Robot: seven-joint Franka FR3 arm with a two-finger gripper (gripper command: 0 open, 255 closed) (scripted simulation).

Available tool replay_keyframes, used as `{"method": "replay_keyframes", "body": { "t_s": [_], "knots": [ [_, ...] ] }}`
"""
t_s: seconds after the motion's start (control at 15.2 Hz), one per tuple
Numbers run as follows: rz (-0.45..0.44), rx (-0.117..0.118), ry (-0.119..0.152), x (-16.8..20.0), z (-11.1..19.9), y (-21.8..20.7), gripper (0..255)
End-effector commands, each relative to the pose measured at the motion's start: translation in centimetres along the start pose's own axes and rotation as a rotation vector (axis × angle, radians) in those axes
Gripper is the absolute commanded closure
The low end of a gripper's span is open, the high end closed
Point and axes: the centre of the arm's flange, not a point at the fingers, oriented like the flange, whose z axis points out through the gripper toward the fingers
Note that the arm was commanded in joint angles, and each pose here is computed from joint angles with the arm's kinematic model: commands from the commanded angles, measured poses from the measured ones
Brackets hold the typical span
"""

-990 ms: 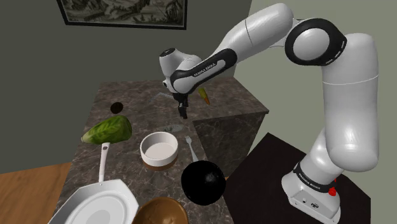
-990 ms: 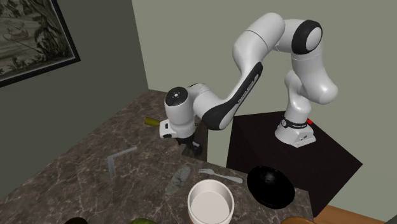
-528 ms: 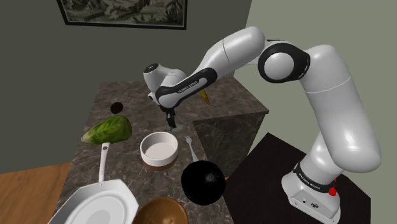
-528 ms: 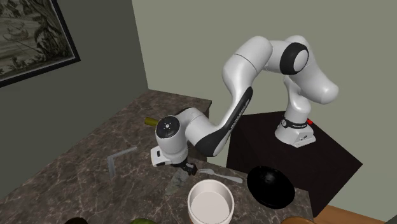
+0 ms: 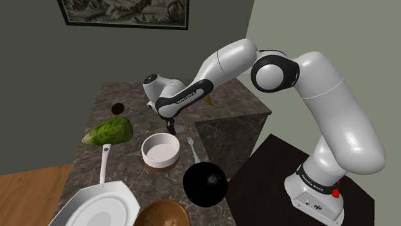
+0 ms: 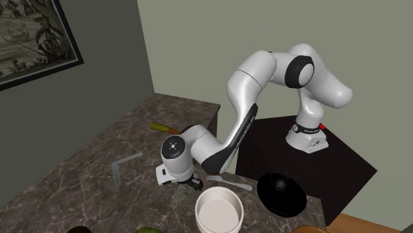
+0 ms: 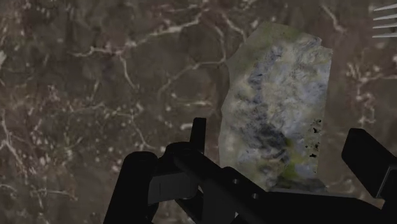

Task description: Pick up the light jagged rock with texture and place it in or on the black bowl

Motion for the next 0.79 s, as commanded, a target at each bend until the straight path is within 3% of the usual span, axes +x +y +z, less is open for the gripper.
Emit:
{"method": "replay_keyframes", "body": {
  "t_s": [0.0,0.53,0.59,0.73],
  "knots": [
    [0.000,0.000,0.000,0.12,1.42,-0.02,0],
    [0.000,0.000,0.000,0.12,1.42,-0.02,0],
    [0.000,0.000,0.000,0.12,1.42,-0.02,255],
    [0.000,0.000,0.000,0.12,1.41,-0.03,255]
  ]
}}
